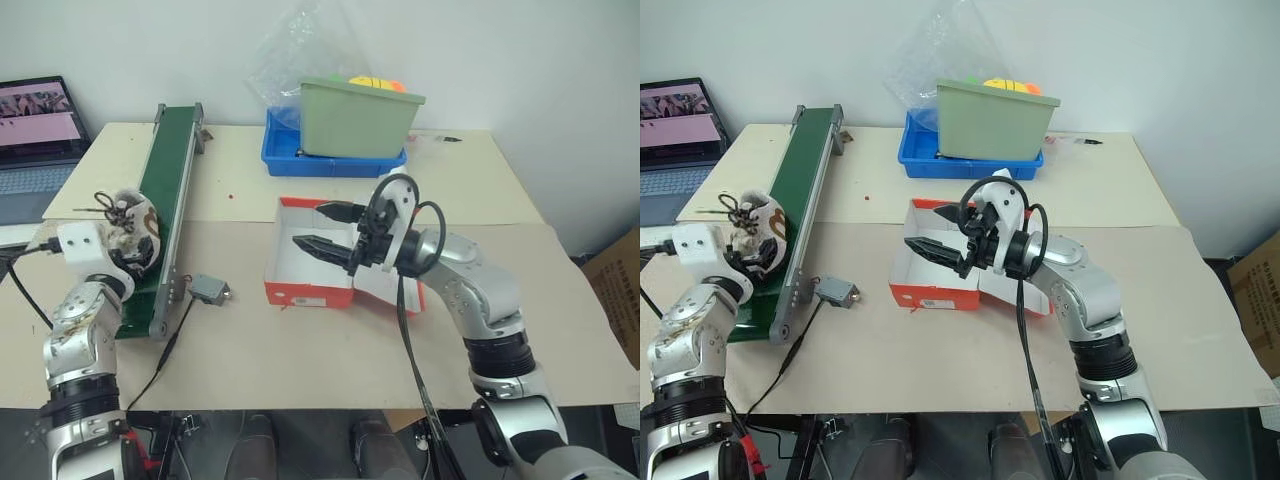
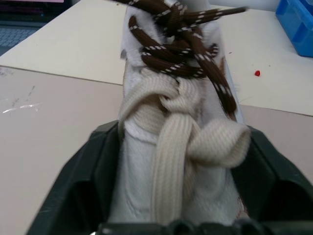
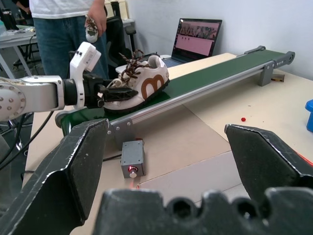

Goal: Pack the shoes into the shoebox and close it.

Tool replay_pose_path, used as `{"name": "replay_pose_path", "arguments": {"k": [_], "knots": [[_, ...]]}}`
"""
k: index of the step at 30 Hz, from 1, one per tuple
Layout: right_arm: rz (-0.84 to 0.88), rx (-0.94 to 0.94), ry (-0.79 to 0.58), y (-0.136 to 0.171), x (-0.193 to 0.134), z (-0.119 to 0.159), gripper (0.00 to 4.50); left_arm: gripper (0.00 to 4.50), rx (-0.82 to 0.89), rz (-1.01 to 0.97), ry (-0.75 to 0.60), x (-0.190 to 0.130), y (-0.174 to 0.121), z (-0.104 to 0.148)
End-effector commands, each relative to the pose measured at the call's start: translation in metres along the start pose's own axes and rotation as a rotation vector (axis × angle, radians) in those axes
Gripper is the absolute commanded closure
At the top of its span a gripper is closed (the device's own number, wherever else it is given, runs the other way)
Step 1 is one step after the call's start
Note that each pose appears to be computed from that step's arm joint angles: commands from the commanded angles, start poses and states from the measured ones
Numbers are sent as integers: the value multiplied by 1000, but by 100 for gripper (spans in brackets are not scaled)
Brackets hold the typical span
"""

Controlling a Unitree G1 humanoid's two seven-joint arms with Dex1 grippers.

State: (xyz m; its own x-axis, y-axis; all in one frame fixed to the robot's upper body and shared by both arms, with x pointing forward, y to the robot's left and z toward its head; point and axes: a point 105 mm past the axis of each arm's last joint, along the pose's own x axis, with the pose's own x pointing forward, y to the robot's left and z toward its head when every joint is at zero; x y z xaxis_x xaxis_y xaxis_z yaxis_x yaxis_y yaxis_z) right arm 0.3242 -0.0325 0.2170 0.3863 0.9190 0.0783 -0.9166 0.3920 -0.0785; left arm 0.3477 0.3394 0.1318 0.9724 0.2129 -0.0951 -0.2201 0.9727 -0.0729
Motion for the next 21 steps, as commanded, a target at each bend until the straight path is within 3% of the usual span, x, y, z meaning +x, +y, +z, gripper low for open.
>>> {"name": "replay_pose_path", "arguments": {"k": [1, 5, 8, 12, 18, 21], "knots": [[3, -48, -33, 1, -1, 13, 0, 252, -41, -38, 40, 0, -8, -7], [-1, -54, -27, 0, -2, 11, 0, 377, -65, -45, 20, 1, -12, -1], [-3, -48, -18, 0, -3, 8, 0, 449, -93, -117, -86, 1, -28, 24], [-16, 66, -38, -3, -5, 9, 0, 449, -118, -279, -272, -11, -72, 70], [-103, 302, -124, -26, -6, 23, 0, 449, -108, -565, -328, -31, -165, 83], [-60, 581, -298, -32, -12, 47, 0, 449, -99, -644, -341, -39, -197, 85]]}}
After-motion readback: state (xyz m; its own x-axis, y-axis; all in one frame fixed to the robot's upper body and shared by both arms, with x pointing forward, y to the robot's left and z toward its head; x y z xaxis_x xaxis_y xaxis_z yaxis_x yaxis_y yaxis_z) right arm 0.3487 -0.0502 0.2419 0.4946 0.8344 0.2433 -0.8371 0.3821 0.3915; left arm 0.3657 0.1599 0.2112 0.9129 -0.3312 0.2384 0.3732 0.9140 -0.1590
